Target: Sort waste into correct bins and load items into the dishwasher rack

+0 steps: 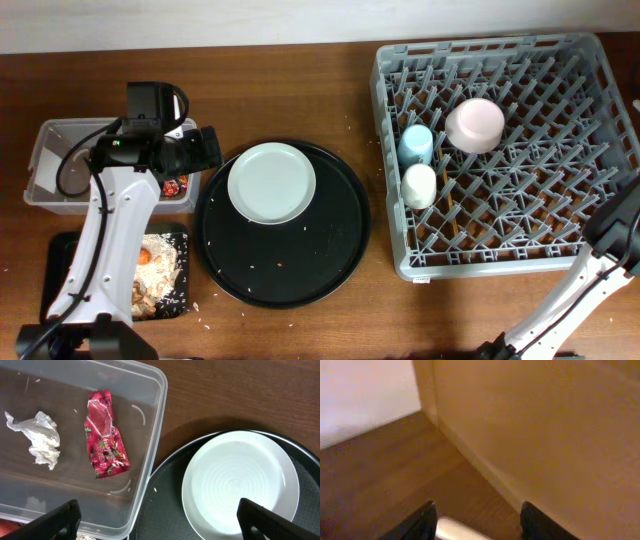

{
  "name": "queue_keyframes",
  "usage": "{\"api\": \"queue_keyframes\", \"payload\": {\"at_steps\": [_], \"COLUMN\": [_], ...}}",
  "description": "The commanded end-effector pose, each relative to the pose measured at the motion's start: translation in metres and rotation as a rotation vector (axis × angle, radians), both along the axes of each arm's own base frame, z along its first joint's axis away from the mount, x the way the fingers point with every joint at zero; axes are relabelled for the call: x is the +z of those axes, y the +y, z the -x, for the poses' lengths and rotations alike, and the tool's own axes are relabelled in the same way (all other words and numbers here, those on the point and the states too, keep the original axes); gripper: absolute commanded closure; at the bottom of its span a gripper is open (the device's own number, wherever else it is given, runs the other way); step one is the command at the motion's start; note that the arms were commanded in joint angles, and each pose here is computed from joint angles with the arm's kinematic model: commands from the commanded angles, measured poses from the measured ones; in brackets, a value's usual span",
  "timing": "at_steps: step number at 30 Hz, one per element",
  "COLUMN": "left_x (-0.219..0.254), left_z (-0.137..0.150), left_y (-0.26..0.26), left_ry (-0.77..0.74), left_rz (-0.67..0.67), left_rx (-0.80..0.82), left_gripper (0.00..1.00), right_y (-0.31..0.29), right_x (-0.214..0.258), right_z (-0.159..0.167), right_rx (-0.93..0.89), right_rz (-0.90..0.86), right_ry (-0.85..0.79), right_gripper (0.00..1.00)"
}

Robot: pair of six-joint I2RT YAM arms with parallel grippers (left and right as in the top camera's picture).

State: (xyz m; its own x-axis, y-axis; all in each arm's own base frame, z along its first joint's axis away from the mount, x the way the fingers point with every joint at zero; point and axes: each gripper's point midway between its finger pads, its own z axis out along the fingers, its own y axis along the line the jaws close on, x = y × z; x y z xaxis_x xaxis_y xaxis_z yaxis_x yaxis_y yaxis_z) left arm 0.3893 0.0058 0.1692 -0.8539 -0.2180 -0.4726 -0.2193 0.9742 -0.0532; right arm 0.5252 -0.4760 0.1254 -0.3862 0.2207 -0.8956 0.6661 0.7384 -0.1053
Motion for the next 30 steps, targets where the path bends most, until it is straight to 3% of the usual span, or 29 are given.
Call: {"api": "queue_keyframes", "payload": {"at_steps": [1, 2, 5, 9, 11, 20, 24, 30], "left_x": [0.003, 0.003, 0.003, 0.003, 0.003, 0.003, 0.003, 0.003], "left_z": [-0.001, -0.001, -0.001, -0.001, -0.001, -0.001, -0.001, -0.001], "left_y": [0.001, 0.001, 0.001, 0.002, 0.001, 0.001, 0.001, 0.001], "left_ry": [-0.009, -0.009, -0.009, -0.009, -0.009, -0.009, -0.009, -0.009], "left_rz": [-0.006, -0.006, -0.006, -0.006, -0.006, -0.006, -0.006, -0.006], "left_rx": [0.01, 0.01, 0.01, 0.011, 0.01, 0.01, 0.01, 0.01], "left_gripper": [0.01, 0.01, 0.01, 0.01, 0.01, 0.01, 0.01, 0.01], "right_y": [-0.014, -0.018, -0.018, -0.017, -0.018, -0.06, -0.054, -0.04], "right_x": [-0.012, -0.015, -0.021, 0.042, 0.042, -0.091, -0.112, -0.145], "right_z": [0.003, 0.007, 0.013, 0.017, 0.018, 0.052, 0.058, 0.1], "right_rx": [-0.045, -0.07, -0.066, -0.076, -0.08, -0.134, -0.131, -0.187], "right_rz": [-0.029, -0.058, -0.138, -0.154, -0.155, -0.278, -0.331, -0.466], "right_ry": [-0.061, -0.086, -0.082, -0.059, -0.056, 0.018, 0.057, 0.206], "right_gripper": [0.49, 0.69, 0.96, 0.97, 0.97, 0.96, 0.96, 0.96]}}
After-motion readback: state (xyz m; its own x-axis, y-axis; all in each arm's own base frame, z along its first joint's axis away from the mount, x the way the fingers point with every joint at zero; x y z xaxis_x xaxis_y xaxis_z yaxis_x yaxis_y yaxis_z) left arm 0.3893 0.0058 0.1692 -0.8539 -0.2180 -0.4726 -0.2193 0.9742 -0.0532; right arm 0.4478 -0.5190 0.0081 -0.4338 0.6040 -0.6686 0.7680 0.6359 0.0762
